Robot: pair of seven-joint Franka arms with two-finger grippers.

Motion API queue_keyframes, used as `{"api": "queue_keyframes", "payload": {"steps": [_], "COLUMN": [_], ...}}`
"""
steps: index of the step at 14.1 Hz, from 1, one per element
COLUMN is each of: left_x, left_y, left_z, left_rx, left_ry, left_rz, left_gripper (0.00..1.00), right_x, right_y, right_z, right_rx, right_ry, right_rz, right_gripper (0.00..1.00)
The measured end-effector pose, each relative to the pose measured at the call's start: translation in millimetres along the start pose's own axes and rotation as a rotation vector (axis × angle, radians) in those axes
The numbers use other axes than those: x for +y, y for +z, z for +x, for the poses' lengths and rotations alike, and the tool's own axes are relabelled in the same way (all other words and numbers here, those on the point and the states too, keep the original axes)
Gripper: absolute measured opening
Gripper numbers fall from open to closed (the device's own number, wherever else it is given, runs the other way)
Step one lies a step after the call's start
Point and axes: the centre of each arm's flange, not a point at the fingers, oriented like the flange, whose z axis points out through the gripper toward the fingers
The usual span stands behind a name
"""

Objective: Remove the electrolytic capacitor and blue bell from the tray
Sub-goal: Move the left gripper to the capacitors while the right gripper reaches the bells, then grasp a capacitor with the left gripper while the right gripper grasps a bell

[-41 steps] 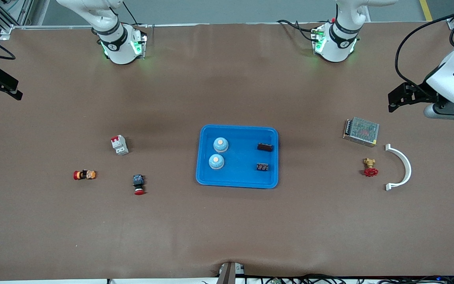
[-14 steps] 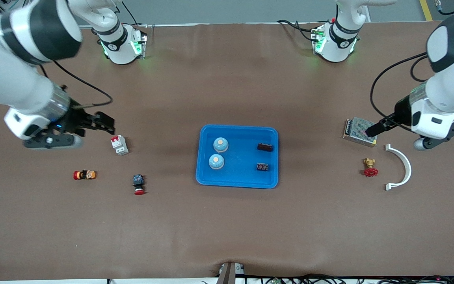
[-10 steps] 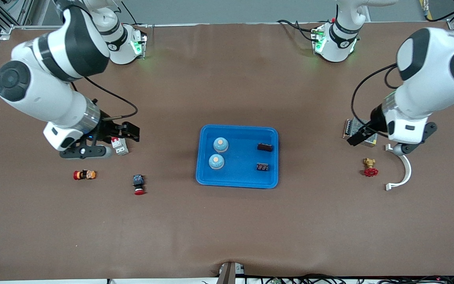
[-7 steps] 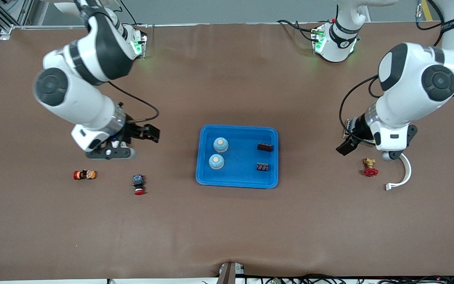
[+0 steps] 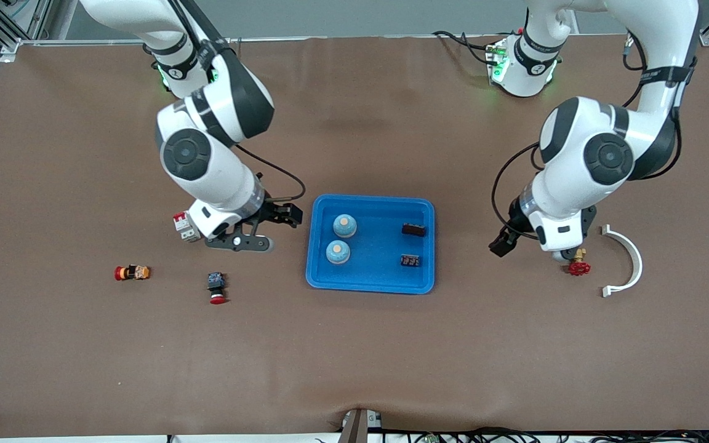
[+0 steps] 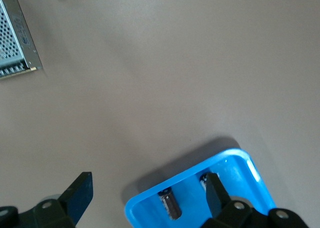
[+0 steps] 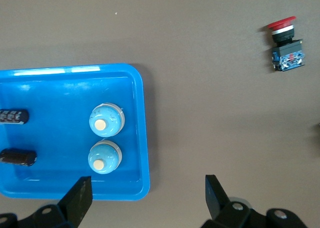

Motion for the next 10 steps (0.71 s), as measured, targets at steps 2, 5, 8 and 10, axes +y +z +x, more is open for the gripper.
{"api": "queue_keyframes", "payload": {"steps": [2,5,8,10], "left_x": [15.0,35.3,43.9,48.1], "left_y": [18.5,40.7,61.5,68.3], "left_z": [-11.7,-23.2,-35.9,-43.0], "left_rx": [0.018,0.026,0.066,0.080], "left_ry": [-0.044,-0.134,-0.217,-0.262], "left_rz": [0.019,0.009,0.010,-0.005], "left_gripper": [1.00,1.00,1.00,1.00], "right_x": [-14.9,-41.8,-71.1,-80.0], "right_y": [15.6,41.0,71.3,82.2], "right_z": [-6.6,-21.4,-45.2,-54.1], "right_rx": [0.008,0.015,0.000,-0.010], "right_ry": [0.009,0.037,0.024,0.010], "right_rz": [-0.009,-0.006,-0.020,-0.029], "right_gripper": [1.00,1.00,1.00,1.00]}}
